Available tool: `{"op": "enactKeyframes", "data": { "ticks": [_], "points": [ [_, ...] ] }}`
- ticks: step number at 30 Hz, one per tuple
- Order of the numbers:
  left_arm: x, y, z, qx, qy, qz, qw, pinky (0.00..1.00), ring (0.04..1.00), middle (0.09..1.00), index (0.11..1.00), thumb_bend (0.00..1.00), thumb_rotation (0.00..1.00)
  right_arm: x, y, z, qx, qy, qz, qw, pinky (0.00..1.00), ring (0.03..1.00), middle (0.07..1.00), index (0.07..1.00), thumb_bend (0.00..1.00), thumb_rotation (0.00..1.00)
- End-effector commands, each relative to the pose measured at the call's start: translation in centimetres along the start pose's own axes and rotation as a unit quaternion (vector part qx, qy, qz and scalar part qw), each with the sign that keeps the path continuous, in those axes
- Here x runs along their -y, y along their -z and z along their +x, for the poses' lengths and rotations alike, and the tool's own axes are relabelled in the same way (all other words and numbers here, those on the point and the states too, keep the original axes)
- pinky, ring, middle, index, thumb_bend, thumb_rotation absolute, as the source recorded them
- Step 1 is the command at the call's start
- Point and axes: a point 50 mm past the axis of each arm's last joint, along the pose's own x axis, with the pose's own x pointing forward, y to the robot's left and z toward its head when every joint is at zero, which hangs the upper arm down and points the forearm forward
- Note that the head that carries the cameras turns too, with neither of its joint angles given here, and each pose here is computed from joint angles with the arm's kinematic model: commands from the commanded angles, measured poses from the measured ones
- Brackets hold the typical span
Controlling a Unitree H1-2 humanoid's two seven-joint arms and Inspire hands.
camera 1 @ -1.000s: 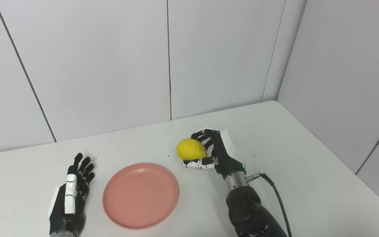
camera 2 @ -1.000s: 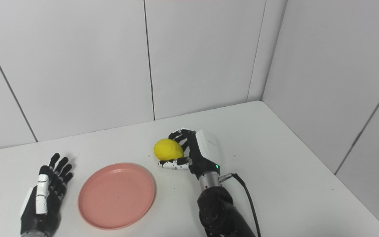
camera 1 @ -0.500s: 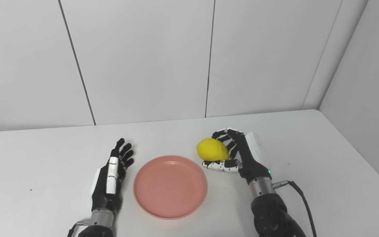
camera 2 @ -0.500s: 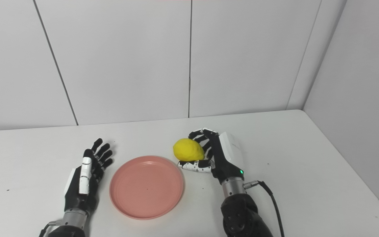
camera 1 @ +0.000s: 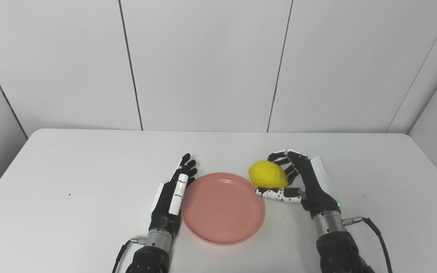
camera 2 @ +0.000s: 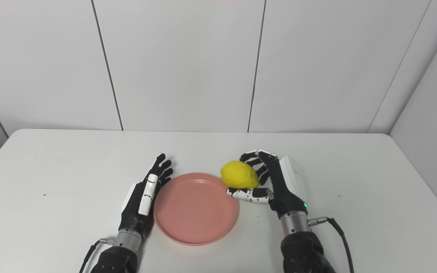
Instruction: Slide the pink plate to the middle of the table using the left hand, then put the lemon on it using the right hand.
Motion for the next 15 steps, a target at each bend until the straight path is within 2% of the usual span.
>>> {"op": "enactKeyframes", "data": {
  "ticks": [1,6,8,10,13,15],
  "points": [
    [0.5,-0.8,0.3,0.013,0.003,0.003,1.0,0.93,0.931,0.952,0.967,0.64,1.0,1.0,-1.4,0.8,0.056,0.009,0.001,0.998,0.32,0.381,0.479,0.555,0.51,0.0],
    [0.8,-0.9,0.5,0.013,0.002,0.0,1.0,0.93,0.926,0.946,0.965,0.63,1.0,0.7,-2.5,0.9,0.059,-0.007,-0.003,0.998,0.33,0.388,0.483,0.55,0.51,0.0],
    [0.9,-0.8,0.5,0.013,0.002,-0.001,1.0,0.93,0.927,0.946,0.966,0.63,1.0,0.5,-3.0,1.0,0.06,-0.012,-0.015,0.998,0.29,0.376,0.484,0.548,0.51,0.0],
    [0.9,-0.8,0.6,0.014,0.003,-0.001,1.0,0.93,0.927,0.947,0.965,0.63,1.0,0.2,-3.4,1.1,0.065,-0.016,-0.032,0.997,0.24,0.428,0.454,0.529,0.51,0.0],
    [1.0,-0.8,0.6,0.014,0.006,-0.004,1.0,0.94,0.935,0.954,0.971,0.63,1.0,-0.2,-3.6,1.4,0.074,-0.025,-0.036,0.996,0.23,0.445,0.445,0.521,0.52,0.0],
    [0.9,-0.8,0.6,0.013,0.008,-0.004,1.0,0.96,0.942,0.96,0.978,0.63,1.0,-0.6,-3.8,1.6,0.084,-0.034,-0.025,0.996,0.26,0.385,0.467,0.536,0.51,0.0]
  ]
}}
